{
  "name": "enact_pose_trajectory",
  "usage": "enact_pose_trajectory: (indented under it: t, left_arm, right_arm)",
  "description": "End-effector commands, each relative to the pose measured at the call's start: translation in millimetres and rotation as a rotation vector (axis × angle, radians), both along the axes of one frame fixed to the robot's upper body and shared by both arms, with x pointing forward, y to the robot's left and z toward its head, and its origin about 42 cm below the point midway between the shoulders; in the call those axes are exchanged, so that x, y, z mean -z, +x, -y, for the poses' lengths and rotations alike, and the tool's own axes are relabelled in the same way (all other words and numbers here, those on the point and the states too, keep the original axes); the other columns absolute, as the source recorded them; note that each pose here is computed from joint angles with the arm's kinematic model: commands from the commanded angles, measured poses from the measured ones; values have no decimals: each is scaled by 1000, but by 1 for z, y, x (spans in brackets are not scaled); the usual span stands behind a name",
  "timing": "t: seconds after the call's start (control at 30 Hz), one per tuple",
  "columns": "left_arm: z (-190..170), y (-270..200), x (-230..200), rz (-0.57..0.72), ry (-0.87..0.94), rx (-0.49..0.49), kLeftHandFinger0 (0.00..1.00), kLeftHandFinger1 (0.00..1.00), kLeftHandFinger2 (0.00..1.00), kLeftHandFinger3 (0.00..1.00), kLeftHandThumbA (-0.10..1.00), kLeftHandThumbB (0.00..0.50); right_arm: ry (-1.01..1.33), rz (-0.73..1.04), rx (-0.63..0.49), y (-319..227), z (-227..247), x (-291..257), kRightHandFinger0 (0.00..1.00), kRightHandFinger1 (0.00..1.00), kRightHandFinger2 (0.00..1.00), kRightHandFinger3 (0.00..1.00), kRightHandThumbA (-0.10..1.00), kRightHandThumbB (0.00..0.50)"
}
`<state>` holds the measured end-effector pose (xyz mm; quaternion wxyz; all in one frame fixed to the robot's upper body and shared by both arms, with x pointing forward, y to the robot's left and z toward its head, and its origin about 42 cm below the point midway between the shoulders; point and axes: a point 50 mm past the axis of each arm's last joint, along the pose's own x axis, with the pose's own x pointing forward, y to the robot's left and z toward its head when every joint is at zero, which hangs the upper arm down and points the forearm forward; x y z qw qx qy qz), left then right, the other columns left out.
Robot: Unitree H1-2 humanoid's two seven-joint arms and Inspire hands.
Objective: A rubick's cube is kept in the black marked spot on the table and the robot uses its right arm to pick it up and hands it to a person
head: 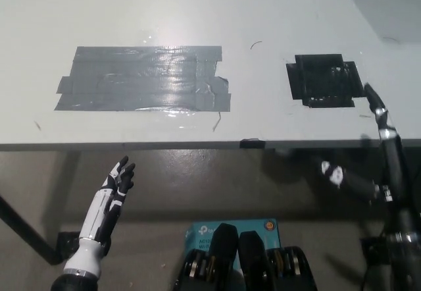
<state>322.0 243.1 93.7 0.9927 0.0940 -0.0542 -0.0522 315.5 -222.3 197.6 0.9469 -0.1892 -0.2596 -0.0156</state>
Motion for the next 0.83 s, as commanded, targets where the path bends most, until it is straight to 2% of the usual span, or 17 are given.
enact_pose_trajectory:
  t: [0.0, 0.07, 0.13, 0.17, 0.2, 0.27, 0.33, 0.5, 0.8]
  left_arm:
    - [0, 3, -12, 72, 13, 31, 1000, 1000, 1000, 1000, 922, 173]
    - [0, 1, -11, 69, 10, 28, 1000, 1000, 1000, 1000, 907, 171]
    - [0, -3, -9, 62, 10, 26, 1000, 1000, 1000, 1000, 902, 175]
    - [0, -4, -9, 61, 10, 27, 1000, 1000, 1000, 1000, 902, 175]
    - [1, -3, -10, 60, 14, 27, 1000, 1000, 1000, 1000, 903, 176]
    - [1, -2, -11, 61, 20, 29, 1000, 1000, 1000, 1000, 901, 178]
    - [2, -2, -12, 61, 19, 32, 1000, 1000, 1000, 1000, 891, 182]
    - [2, -3, -14, 69, 27, 34, 1000, 1000, 1000, 1000, 851, 155]
    - [1, -7, -13, 65, 31, 33, 1000, 1000, 1000, 1000, 842, 150]
  right_arm:
    - [-86, 114, -56, -12, -2, 1, 1000, 1000, 1000, 1000, 923, 337]
    - [-81, 17, -41, 2, -1, 24, 1000, 1000, 1000, 1000, 928, 329]
    - [-89, -34, -42, 8, -1, 42, 1000, 1000, 1000, 1000, 873, 305]
    - [-91, -40, -44, 9, -1, 46, 1000, 1000, 1000, 1000, 872, 305]
    - [-105, -66, -54, 12, -1, 55, 1000, 1000, 1000, 1000, 877, 330]
    - [-116, -90, -70, 12, -2, 62, 1000, 1000, 1000, 1000, 879, 334]
    - [-131, -100, -81, 12, -1, 64, 1000, 1000, 1000, 1000, 885, 335]
    - [-144, -116, -98, 13, -3, 69, 1000, 1000, 1000, 1000, 909, 341]
    - [-145, -138, -111, 8, -3, 74, 1000, 1000, 1000, 1000, 899, 336]
